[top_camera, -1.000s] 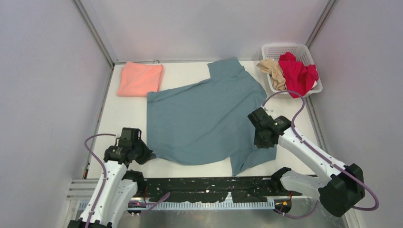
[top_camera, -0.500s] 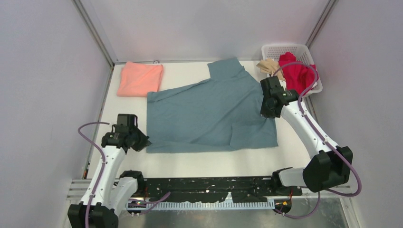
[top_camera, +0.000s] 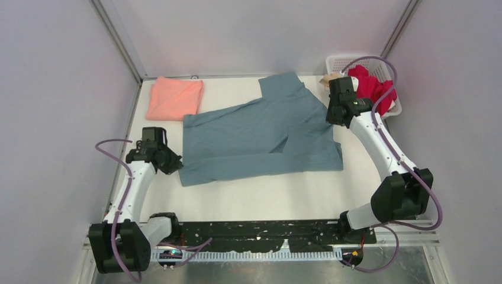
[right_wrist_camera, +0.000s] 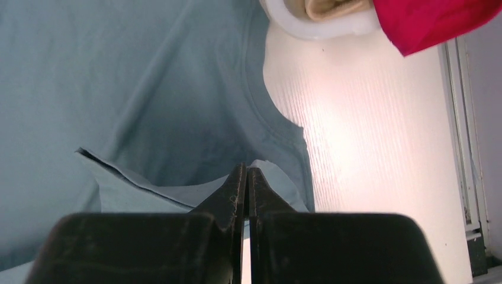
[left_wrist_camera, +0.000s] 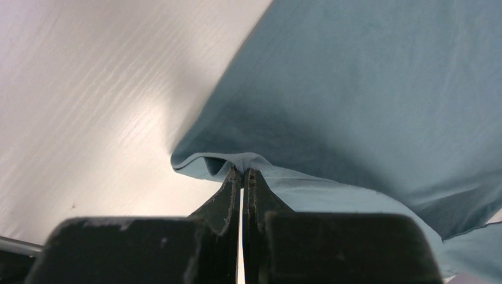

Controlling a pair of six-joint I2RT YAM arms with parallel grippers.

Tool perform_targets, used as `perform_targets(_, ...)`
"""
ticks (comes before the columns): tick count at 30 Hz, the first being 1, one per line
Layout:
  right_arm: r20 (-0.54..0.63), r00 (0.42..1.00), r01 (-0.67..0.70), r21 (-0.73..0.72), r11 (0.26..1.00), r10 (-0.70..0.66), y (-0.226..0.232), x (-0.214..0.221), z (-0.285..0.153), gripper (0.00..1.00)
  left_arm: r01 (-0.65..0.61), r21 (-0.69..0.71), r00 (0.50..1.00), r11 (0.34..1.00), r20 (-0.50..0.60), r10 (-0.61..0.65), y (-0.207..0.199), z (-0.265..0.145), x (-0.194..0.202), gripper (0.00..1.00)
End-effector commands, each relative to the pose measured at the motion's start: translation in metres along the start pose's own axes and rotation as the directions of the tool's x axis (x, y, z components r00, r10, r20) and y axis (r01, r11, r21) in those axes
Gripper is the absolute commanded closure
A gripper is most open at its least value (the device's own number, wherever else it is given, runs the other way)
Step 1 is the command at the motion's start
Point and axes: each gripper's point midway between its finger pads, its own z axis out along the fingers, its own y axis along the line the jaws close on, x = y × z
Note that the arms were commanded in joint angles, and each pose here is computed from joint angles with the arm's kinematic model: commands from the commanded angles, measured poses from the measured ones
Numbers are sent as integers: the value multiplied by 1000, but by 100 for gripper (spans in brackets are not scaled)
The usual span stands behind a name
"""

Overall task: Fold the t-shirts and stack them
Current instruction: Fold the flattened tshirt in 1/3 of the way

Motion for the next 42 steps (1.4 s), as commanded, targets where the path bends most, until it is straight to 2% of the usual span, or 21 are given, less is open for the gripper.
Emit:
perform_targets(1, 100, 995, 5, -7, 1000, -5, 6, -41, 9, 95, -29, 68, 996, 997, 89, 23, -24, 1, -31, 100)
perform_targets(9, 89, 995, 39, -11, 999, -38, 25, -60, 44, 95, -47, 40, 997, 998, 63, 45, -37, 25, -44, 100)
perform_targets(16, 135, 990, 41, 47, 998, -47, 36, -90, 83, 95, -52, -65, 998, 997, 44, 55, -37, 43, -62, 100)
perform_targets(18, 134, 989, 53, 65, 996, -62, 39, -96, 95, 89, -59, -90, 998, 994, 21, 62, -38, 44, -64, 100)
perform_targets(19, 136, 989, 55, 63, 996, -63, 44, -103, 101, 86, -66, -103, 998, 992, 4, 66, -37, 44, -62, 90)
perform_targets(20, 98, 992, 70, 71, 995, -77, 45, -97, 109, 78, -71, -112, 997, 991, -7, 71, -37, 42, -62, 57)
perform_targets(21, 119, 991, 62, 59, 996, -69, 49, -111, 103, 71, -73, -121, 997, 990, -14, 72, -36, 41, -62, 34)
perform_targets(22, 94, 992, 73, 65, 995, -79, 48, -107, 105, 52, -78, -125, 997, 989, -18, 76, -36, 38, -62, 17)
perform_targets(23, 111, 991, 66, 59, 996, -73, 50, -116, 99, 42, -80, -125, 997, 989, -20, 78, -37, 35, -63, 6)
perform_targets(24, 113, 991, 65, 58, 996, -71, 48, -118, 91, 29, -80, -114, 997, 990, -21, 78, -38, 31, -62, 1)
perform_targets(25, 112, 991, 63, 53, 997, -69, 47, -117, 87, 25, -86, -88, 996, 992, -14, 85, -42, 25, -62, 1)
perform_targets(26, 129, 990, 52, 39, 998, -56, 46, -120, 75, 16, -90, -62, 996, 994, -16, 89, -46, 22, -61, 0)
perform_targets(27, 102, 993, 62, 23, 998, -64, 47, -107, 74, 13, -96, -34, 995, 995, -20, 95, -51, 18, -58, 0)
perform_targets(28, 126, 991, 42, 0, 999, -41, 48, -109, 58, 7, -108, 0, 994, 994, -34, 108, -56, 16, -53, 0)
perform_targets(29, 77, 996, 51, -13, 999, -50, 48, -85, 63, 5, -126, 37, 991, 991, -46, 128, -63, 14, -46, 0)
perform_targets(30, 103, 995, 19, -48, 999, -14, 52, -85, 49, 2, -145, 91, 987, 985, -61, 151, -73, 13, -38, 0)
perform_targets(31, 49, 999, 24, -78, 997, -20, 55, -56, 57, 3, -160, 135, 982, 978, -77, 172, -80, 14, -30, 0)
perform_targets(32, 50, 999, -4, -110, 994, 10, 57, -49, 48, 4, -185, 190, 973, 964, -101, 207, -90, 15, -17, 0)
perform_targets(35, -62, 998, -32, -192, 981, 21, 65, 11, 59, 5, -206, 332, 943, 920, -183, 277, -112, 22, 21, 0)
perform_targets(39, -149, 989, -44, -340, 940, -8, 89, 56, 78, 5, -200, 348, 926, 916, -238, 293, -110, 44, 40, 0)
perform_targets(42, -199, 980, -73, -425, 902, -14, 109, 69, 90, 5, -221, 313, 922, 924, -242, 303, -103, 60, 41, 0)
